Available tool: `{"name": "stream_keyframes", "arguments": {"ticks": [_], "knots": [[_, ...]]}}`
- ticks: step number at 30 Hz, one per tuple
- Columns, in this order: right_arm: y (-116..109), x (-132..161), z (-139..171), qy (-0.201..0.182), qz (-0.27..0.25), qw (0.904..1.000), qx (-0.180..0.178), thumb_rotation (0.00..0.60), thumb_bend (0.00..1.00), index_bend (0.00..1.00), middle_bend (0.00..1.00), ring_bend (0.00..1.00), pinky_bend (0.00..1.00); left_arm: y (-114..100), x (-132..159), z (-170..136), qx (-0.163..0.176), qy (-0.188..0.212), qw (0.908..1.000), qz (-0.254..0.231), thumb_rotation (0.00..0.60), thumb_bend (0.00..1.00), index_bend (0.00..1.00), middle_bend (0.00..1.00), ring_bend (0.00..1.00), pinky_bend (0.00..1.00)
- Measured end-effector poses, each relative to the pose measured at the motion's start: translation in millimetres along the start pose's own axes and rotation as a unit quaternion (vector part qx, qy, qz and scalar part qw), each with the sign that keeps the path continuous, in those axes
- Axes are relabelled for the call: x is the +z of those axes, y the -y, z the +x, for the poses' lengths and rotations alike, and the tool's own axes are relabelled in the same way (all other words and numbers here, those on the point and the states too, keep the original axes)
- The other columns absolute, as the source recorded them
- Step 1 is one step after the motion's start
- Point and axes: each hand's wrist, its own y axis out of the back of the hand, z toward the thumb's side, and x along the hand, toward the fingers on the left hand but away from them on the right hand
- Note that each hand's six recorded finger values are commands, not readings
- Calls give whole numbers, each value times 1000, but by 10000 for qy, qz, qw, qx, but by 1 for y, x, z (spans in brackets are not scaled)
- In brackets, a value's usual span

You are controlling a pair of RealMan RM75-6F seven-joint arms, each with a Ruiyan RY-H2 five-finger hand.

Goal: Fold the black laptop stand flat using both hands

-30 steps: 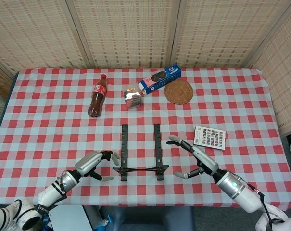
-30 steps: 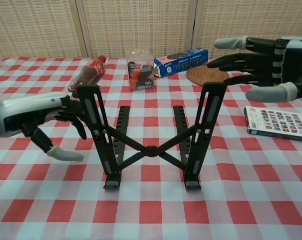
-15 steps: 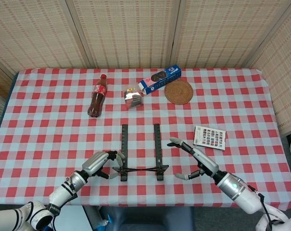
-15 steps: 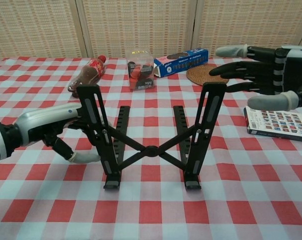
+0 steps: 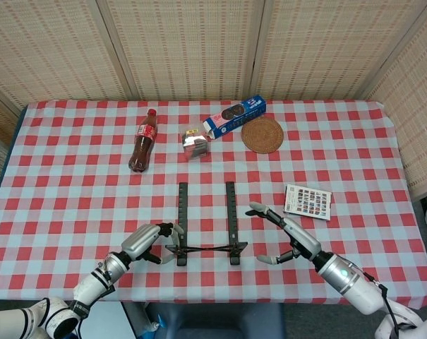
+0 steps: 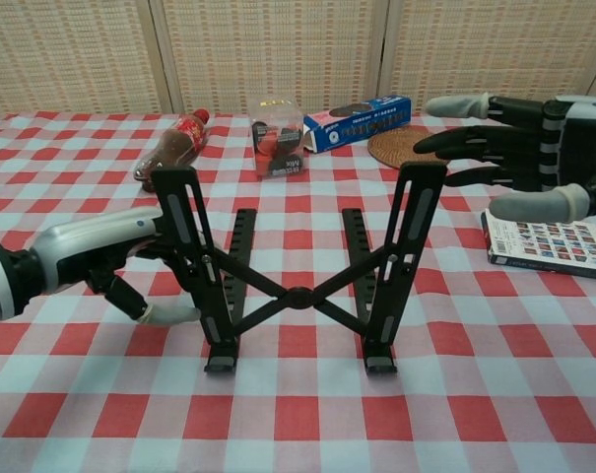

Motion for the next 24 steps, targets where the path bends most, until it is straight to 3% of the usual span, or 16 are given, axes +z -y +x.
{"name": "stream_keyframes", "arguments": {"ticks": [24], "knots": [[0, -3, 3, 50, 46, 10000, -9, 600, 175, 47, 141, 3, 63, 5, 6, 4, -31, 32, 9999, -136, 600, 390, 533, 282, 289, 332]]}}
